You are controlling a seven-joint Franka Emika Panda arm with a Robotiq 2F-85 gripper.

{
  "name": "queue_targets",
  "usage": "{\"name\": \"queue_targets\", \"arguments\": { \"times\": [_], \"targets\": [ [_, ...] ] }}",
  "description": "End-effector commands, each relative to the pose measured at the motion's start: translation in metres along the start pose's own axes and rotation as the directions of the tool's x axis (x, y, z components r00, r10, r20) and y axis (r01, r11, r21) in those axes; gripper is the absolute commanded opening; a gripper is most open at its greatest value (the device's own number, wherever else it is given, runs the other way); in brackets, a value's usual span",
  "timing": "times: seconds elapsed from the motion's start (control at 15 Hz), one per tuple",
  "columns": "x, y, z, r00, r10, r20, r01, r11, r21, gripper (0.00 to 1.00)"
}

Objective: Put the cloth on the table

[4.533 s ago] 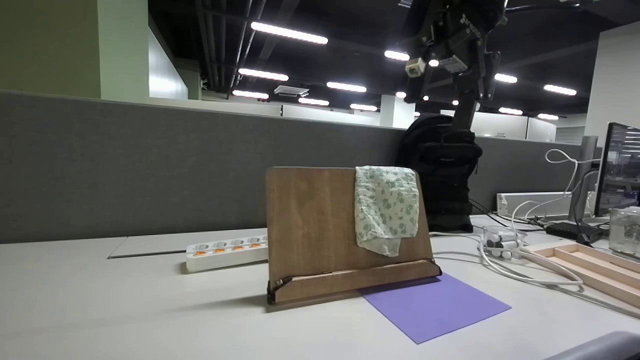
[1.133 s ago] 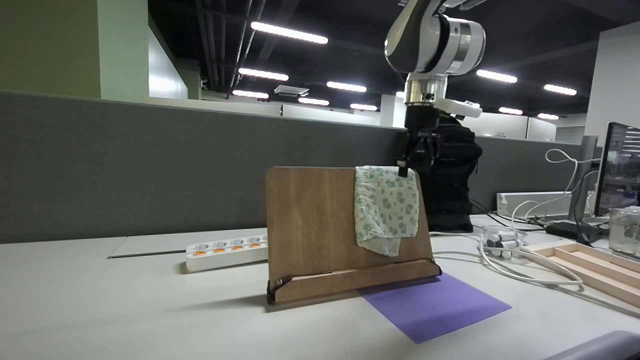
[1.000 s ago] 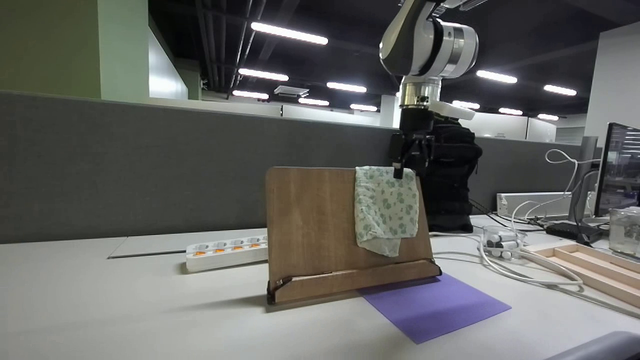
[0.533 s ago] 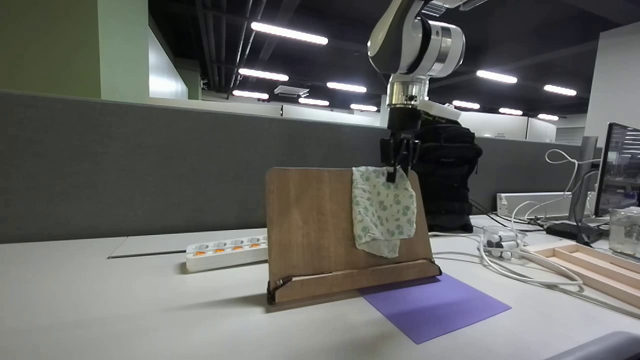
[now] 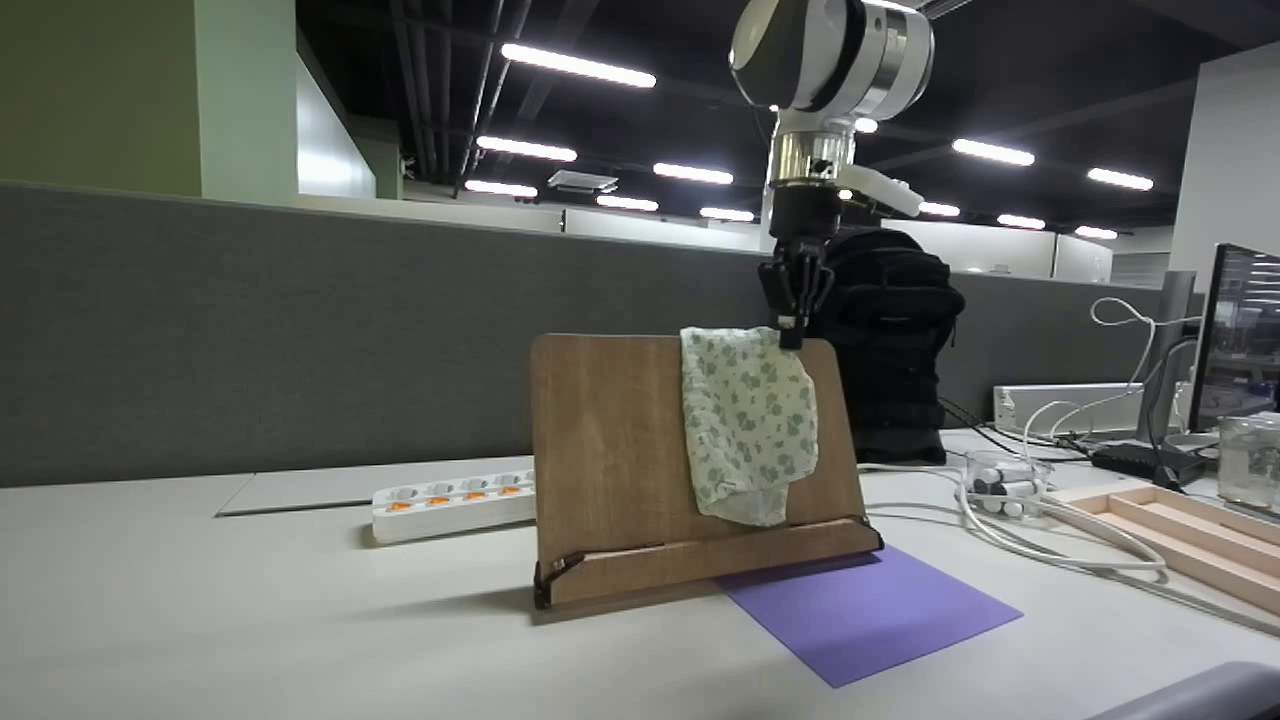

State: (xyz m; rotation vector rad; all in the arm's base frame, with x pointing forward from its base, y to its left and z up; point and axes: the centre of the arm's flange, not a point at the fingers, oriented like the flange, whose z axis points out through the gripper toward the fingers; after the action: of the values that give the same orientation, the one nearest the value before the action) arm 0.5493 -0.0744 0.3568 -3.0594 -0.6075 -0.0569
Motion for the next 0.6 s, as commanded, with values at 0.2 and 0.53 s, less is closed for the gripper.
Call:
{"name": "queue_targets", "arguments": {
  "times": [0.2,0.53],
  "targets": [
    [-0.037,-0.059,-0.009,0.995,-0.079,0.067,0.072,0.991,0.111,0.00],
    [-0.050,-0.102,0.005,0.970,-0.196,0.142,0.161,0.961,0.224,0.00]
  ]
}}
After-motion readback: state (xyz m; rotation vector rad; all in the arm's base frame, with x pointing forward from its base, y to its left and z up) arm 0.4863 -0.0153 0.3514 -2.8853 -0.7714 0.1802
